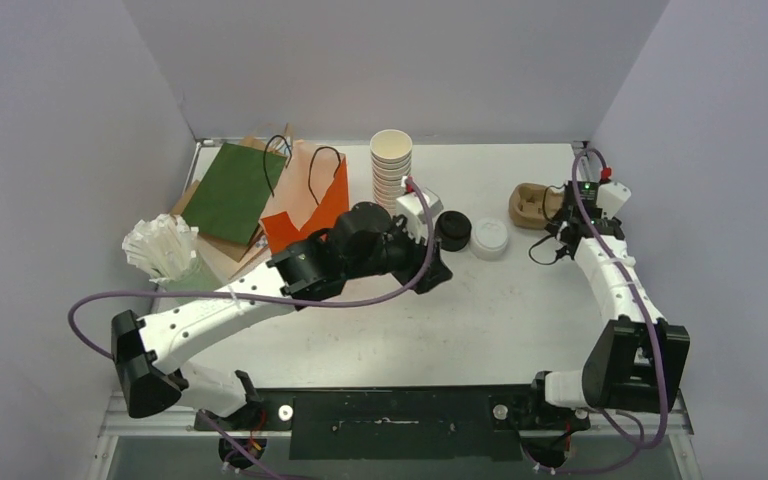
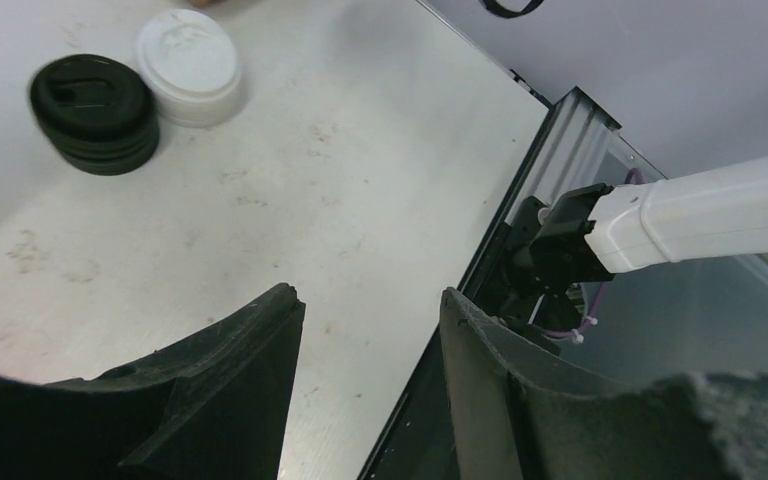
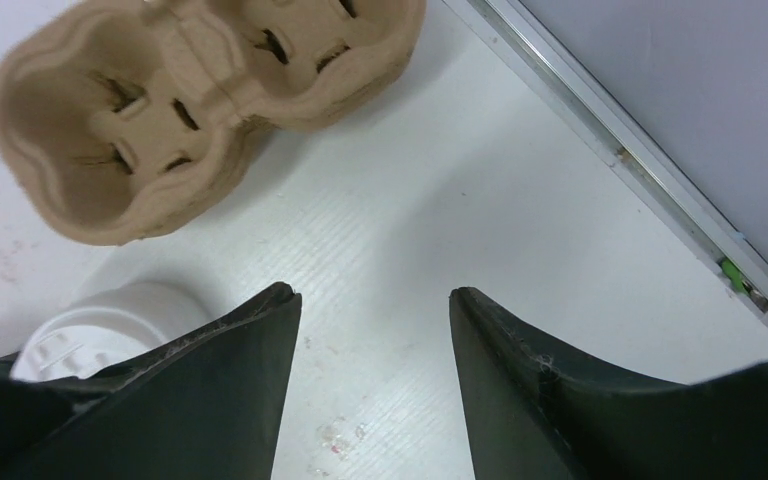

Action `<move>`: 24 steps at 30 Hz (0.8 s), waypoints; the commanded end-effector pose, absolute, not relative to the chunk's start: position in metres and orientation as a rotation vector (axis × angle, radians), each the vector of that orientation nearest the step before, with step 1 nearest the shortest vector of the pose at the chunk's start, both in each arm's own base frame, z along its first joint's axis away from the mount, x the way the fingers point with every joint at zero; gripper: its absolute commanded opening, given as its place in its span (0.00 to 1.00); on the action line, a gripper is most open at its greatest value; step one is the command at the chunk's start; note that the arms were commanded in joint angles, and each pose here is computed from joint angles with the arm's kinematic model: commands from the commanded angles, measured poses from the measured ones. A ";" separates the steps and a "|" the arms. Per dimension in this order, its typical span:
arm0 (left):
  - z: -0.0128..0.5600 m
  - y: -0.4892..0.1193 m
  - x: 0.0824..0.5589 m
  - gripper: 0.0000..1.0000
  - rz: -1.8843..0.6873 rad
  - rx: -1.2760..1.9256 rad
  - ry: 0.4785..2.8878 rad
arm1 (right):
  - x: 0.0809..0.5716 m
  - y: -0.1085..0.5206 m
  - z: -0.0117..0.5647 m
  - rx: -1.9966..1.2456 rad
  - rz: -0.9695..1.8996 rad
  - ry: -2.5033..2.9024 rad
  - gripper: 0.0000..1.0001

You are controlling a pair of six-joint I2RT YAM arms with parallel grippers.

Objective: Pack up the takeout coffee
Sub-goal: Move the cup tray to the center of the board, then pick up the cup tray from the cup tray.

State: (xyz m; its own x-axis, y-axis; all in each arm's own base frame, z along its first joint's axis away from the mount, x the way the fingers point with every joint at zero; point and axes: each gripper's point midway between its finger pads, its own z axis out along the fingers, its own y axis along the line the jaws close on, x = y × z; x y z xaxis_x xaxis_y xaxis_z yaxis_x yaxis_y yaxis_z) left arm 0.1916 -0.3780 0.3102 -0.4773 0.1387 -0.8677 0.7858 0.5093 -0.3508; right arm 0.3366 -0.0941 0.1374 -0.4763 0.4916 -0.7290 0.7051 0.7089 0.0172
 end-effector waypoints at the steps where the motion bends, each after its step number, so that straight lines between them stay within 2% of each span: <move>1: 0.314 -0.413 0.196 0.51 -1.091 0.668 1.815 | 0.356 -0.080 0.177 0.849 -0.184 2.069 0.56; 5: 0.288 -0.427 0.212 0.49 -1.062 0.629 1.834 | 0.376 -0.069 0.185 0.980 -0.044 2.007 0.51; 8: 0.286 -0.448 0.230 0.42 -1.070 0.602 1.796 | 0.392 -0.064 0.186 1.075 0.046 1.942 0.48; 11: 0.276 -0.477 0.254 0.29 -1.127 0.591 1.798 | 0.405 -0.057 0.180 1.117 0.120 1.927 0.44; 13: 0.271 -0.494 0.271 0.23 -1.173 0.588 1.801 | 0.413 -0.054 0.173 1.131 0.142 1.933 0.41; 16: 0.265 -0.514 0.298 0.23 -1.166 0.572 1.796 | 0.416 -0.057 0.159 1.179 0.125 1.949 0.35; 24: 0.228 -0.549 0.369 0.25 -1.184 0.496 1.858 | 0.426 -0.052 0.143 1.229 0.192 1.918 0.34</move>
